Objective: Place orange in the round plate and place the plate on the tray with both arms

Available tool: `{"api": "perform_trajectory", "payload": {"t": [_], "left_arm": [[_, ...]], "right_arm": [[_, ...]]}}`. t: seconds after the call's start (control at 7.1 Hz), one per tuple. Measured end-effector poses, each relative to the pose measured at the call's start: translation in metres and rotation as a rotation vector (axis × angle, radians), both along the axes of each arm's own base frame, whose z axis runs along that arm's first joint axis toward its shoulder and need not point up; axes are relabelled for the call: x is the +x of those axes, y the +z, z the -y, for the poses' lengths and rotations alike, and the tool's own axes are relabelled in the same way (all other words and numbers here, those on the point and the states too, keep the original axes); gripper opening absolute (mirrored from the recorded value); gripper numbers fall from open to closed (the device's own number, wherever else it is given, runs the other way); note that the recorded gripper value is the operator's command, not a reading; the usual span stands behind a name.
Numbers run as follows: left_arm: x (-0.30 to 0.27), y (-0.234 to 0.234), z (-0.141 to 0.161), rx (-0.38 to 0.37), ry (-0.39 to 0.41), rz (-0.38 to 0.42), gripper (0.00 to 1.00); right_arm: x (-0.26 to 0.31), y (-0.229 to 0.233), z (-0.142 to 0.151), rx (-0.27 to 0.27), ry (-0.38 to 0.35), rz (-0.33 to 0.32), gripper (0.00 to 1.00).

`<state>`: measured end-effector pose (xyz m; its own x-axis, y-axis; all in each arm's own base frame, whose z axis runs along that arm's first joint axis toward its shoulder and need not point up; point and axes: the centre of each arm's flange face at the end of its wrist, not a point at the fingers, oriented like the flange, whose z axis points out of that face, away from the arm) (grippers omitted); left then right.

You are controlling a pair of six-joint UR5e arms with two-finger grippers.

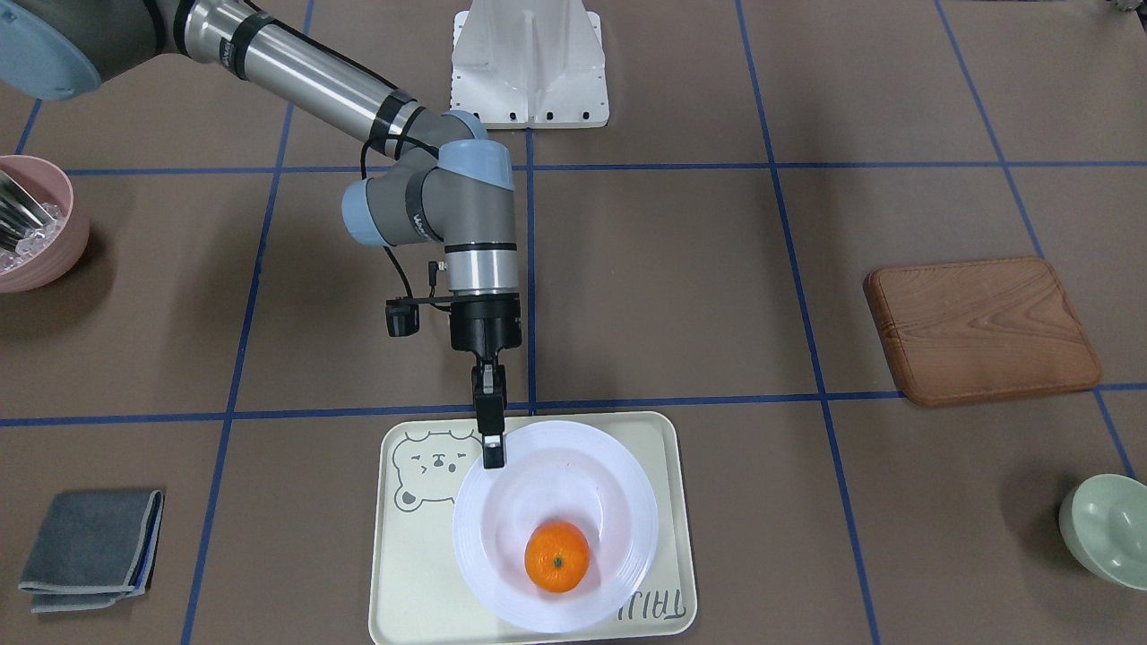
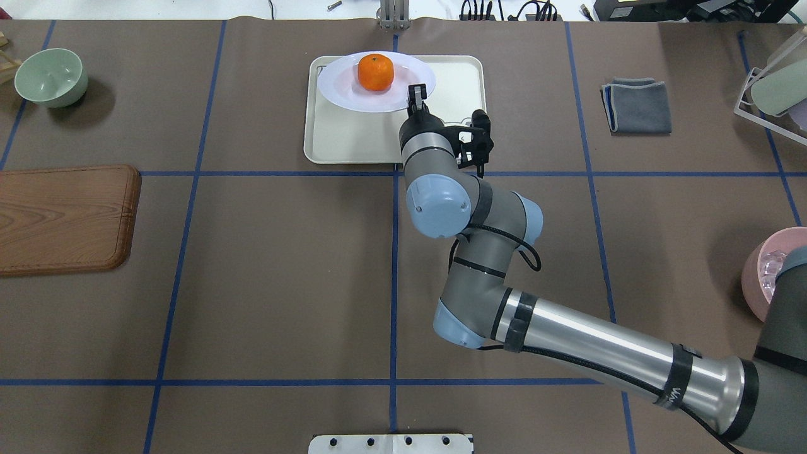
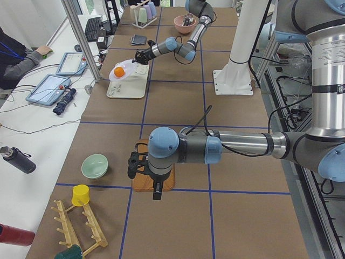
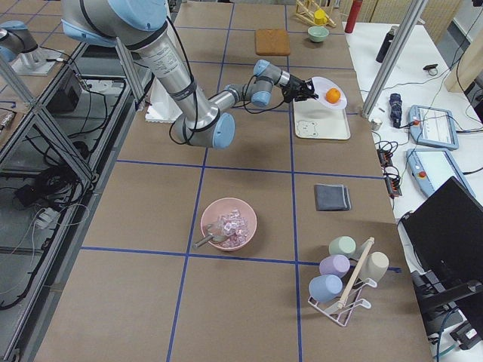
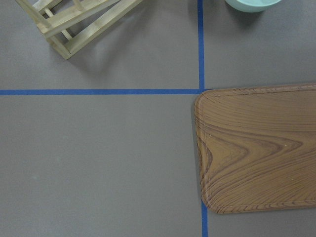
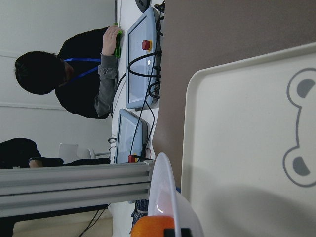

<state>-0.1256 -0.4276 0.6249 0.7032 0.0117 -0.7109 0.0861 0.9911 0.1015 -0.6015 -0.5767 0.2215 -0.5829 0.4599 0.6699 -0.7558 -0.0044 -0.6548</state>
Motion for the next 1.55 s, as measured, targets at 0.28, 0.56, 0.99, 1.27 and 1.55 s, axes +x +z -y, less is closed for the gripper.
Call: {"api": "perform_trajectory", "payload": {"t": [0.28,0.56,0.99,1.27,1.55], "left_arm": [[0.0,-0.001,0.001,0.004,0.001,0.0,0.98],[0.0,-0.003,0.003,0.006,0.002,0.0,0.98],[0.001,-0.003,0.004,0.007,0.001,0.001,0.98],[0.001,-0.003,0.004,0.007,0.003,0.001,0.98],[0.005,-0.004,0.006,0.007,0.012,0.001,0.98]], "right_arm": [[-0.018,0.01,0.014,-0.039,0.011,-0.025,0.23],[-0.031,0.016,0.001,-0.029,-0.041,-0.083,0.93],[-0.024,0.008,-0.039,0.085,-0.243,-0.254,1.0],[-0.001,0.007,-0.031,0.176,-0.452,-0.433,1.0],[0.053,0.021,0.001,0.233,-0.728,-0.63,1.0]]}}
